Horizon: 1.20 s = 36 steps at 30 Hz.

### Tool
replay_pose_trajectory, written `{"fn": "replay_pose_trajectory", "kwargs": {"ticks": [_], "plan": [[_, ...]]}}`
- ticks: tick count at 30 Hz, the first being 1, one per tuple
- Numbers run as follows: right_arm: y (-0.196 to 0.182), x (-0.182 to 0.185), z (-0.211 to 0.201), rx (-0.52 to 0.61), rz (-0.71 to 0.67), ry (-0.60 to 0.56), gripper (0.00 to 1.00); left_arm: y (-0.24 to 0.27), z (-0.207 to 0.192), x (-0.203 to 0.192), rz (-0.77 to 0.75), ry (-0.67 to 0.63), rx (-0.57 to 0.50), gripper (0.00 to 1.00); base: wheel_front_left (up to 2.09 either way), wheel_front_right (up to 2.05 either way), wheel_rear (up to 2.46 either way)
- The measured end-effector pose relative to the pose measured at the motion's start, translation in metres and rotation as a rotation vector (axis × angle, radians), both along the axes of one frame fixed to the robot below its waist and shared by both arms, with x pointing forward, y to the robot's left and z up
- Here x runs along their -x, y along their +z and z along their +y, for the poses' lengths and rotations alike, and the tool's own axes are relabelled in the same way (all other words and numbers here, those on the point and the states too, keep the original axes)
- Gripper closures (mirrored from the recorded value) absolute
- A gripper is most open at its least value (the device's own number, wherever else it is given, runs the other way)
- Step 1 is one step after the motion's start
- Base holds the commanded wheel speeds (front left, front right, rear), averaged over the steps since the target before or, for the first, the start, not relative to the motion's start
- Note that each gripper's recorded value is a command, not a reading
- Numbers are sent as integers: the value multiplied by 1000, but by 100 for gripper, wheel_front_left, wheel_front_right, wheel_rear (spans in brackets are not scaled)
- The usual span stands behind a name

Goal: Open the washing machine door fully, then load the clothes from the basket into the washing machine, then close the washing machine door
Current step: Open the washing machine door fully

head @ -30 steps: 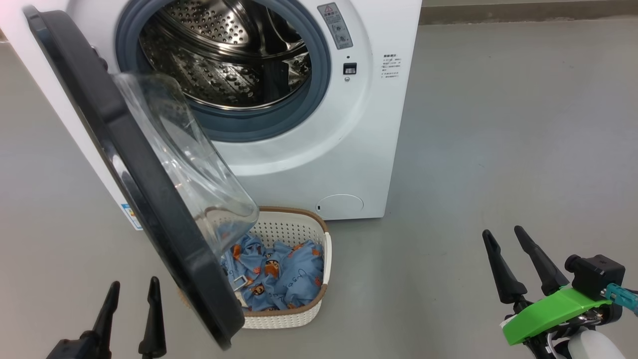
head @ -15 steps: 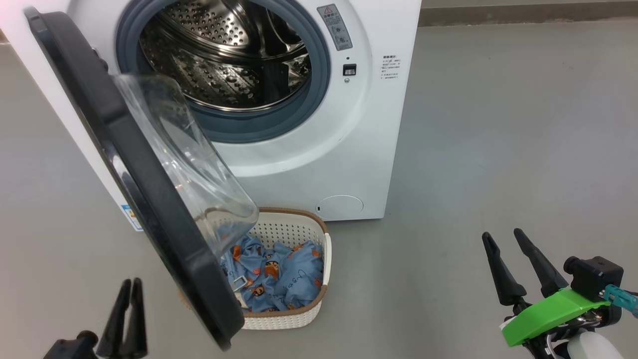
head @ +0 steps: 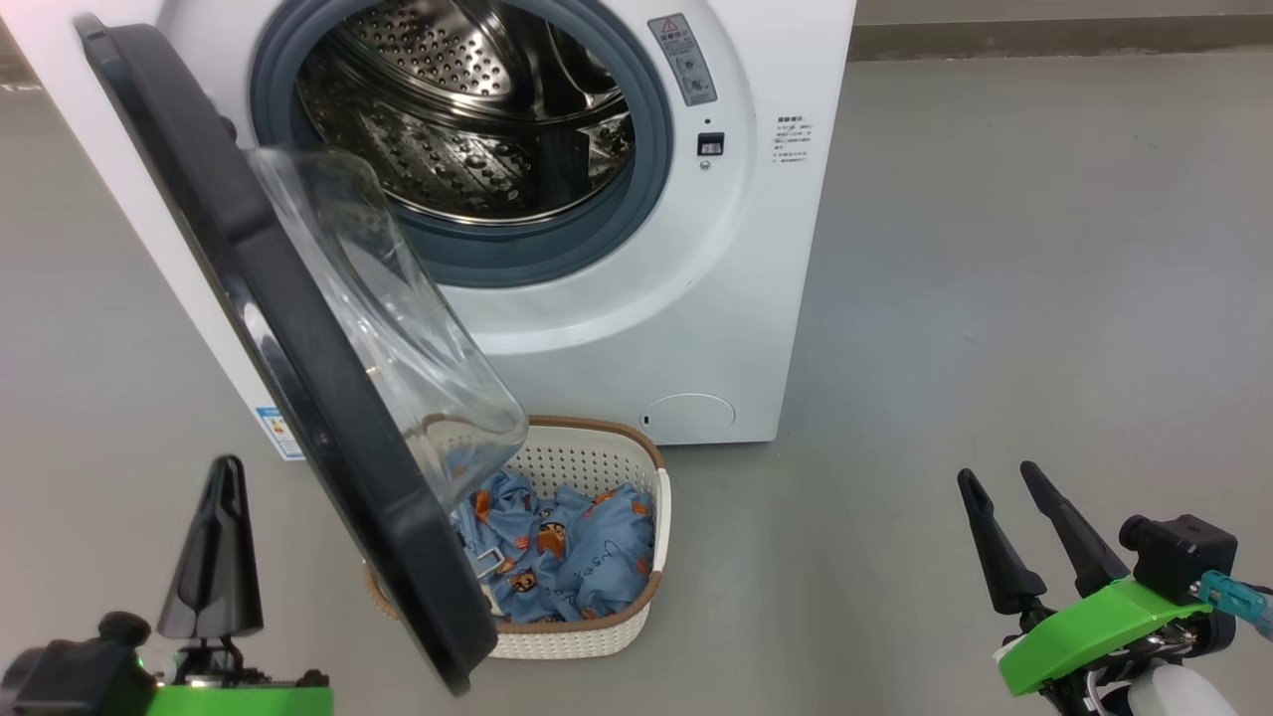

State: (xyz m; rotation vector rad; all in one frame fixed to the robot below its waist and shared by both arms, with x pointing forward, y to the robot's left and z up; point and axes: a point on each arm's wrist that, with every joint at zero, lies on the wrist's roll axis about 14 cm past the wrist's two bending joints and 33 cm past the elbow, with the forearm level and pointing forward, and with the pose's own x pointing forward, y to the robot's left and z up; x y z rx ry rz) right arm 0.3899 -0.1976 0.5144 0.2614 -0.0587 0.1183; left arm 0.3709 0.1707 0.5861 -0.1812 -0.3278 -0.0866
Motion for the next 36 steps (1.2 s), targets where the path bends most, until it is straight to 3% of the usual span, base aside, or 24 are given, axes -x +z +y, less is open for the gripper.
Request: {"fn": "replay_pose_trajectory", "kwargs": {"ticks": [11, 19, 25, 36], "plan": [[0, -2, 4, -3, 0, 8, 0, 75, -20, 21, -245, -50, -31, 100, 0, 0, 0], [-1, -2, 3, -9, 4, 7, 0, 99, -66, 36, -305, -198, -24, 100, 0, 0, 0], [-4, -1, 2, -11, 10, 0, 0, 88, -95, 37, -244, -312, 38, 100, 0, 0, 0], [-8, 2, -6, -16, 23, -23, 0, 8, -134, 29, 32, -430, 98, 100, 0, 0, 0]]}}
